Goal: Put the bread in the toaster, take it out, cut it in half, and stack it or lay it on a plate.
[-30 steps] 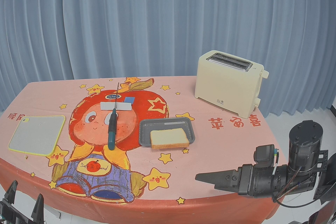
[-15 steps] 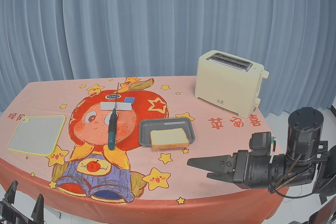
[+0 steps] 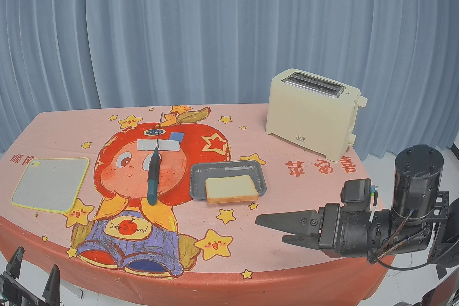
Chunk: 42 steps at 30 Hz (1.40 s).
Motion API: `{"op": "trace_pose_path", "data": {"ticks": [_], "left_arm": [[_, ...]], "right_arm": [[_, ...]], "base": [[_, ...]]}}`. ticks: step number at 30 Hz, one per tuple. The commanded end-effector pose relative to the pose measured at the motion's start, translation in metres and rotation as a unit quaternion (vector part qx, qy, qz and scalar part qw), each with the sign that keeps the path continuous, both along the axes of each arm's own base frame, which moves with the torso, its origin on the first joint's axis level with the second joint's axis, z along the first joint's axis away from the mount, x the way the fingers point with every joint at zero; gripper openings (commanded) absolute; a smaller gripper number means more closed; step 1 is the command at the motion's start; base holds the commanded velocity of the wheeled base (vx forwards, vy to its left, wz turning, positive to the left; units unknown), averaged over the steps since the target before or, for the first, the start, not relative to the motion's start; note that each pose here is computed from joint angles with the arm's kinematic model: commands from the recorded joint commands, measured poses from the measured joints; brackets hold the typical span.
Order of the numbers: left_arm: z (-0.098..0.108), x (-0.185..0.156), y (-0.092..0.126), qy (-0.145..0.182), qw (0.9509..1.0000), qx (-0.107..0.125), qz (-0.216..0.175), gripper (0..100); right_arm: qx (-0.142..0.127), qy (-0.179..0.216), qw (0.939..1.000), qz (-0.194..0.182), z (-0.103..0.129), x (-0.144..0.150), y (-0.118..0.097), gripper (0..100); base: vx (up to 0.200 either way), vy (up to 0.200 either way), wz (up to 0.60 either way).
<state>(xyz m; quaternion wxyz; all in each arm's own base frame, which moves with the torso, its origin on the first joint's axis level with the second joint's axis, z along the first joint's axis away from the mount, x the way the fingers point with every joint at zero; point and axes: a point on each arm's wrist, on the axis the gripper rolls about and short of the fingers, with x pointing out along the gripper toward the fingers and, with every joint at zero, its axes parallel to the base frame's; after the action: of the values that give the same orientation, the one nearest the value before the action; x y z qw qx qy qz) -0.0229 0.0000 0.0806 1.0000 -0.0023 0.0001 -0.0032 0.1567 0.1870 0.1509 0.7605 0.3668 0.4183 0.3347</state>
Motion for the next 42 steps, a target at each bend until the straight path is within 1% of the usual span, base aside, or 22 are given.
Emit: {"op": "trace_pose_path", "data": {"ticks": [1, 10, 18, 27, 30, 32, 35, 36, 38, 39, 40, 42], "left_arm": [[-0.005, 0.000, 0.000, 0.002, 1.0000, 0.000, 0.000, 100], [-0.005, 0.000, 0.000, 0.002, 1.0000, 0.000, 0.000, 100], [-0.005, 0.000, 0.000, 0.002, 1.0000, 0.000, 0.000, 100], [-0.005, 0.000, 0.000, 0.002, 1.0000, 0.000, 0.000, 100], [-0.005, 0.000, 0.000, 0.002, 1.0000, 0.000, 0.000, 100], [-0.005, 0.000, 0.000, 0.002, 1.0000, 0.000, 0.000, 100], [-0.005, 0.000, 0.000, 0.002, 1.0000, 0.000, 0.000, 100], [-0.005, 0.000, 0.000, 0.002, 1.0000, -0.001, -0.001, 100], [-0.005, 0.000, 0.000, 0.002, 1.0000, -0.001, 0.000, 100], [-0.005, 0.000, 0.000, 0.002, 1.0000, -0.001, 0.000, 100], [-0.005, 0.000, 0.000, 0.002, 1.0000, -0.001, 0.000, 100], [-0.005, 0.000, 0.000, 0.002, 1.0000, -0.001, 0.000, 100]], "right_arm": [[0.000, 0.000, 1.0000, 0.001, 0.000, -0.001, 0.000, 100], [-0.004, 0.005, 1.0000, -0.003, -0.003, 0.002, -0.001, 100], [-0.023, 0.021, 0.9995, -0.006, -0.016, 0.008, 0.004, 100], [-0.022, 0.021, 0.9995, -0.006, -0.015, 0.009, 0.006, 100], [-0.019, 0.018, 0.9997, -0.005, -0.013, 0.010, 0.007, 100], [-0.009, 0.012, 0.9999, -0.007, -0.008, 0.013, 0.009, 100], [0.003, 0.017, 0.9998, -0.009, -0.004, 0.015, 0.012, 100], [0.003, 0.017, 0.9998, -0.009, -0.004, 0.015, 0.012, 100], [0.012, 0.029, 0.9995, 0.007, -0.004, 0.024, 0.020, 100], [0.012, 0.029, 0.9995, 0.007, -0.004, 0.024, 0.020, 100], [0.021, 0.028, 0.9994, 0.007, -0.001, 0.032, 0.021, 100], [0.025, 0.030, 0.9992, 0.010, 0.000, 0.038, 0.024, 100]], "base": [[0.000, 0.000, 0.00], [0.000, 0.000, 0.00], [0.000, 0.000, 0.00], [0.000, 0.000, 0.00], [0.000, 0.000, 0.00], [0.000, 0.000, 0.00], [0.000, 0.000, 0.00], [0.000, 0.000, 0.00], [0.000, 0.000, 0.00], [0.000, 0.000, 0.00], [0.000, 0.000, 0.00], [0.000, 0.000, 0.00]]}}
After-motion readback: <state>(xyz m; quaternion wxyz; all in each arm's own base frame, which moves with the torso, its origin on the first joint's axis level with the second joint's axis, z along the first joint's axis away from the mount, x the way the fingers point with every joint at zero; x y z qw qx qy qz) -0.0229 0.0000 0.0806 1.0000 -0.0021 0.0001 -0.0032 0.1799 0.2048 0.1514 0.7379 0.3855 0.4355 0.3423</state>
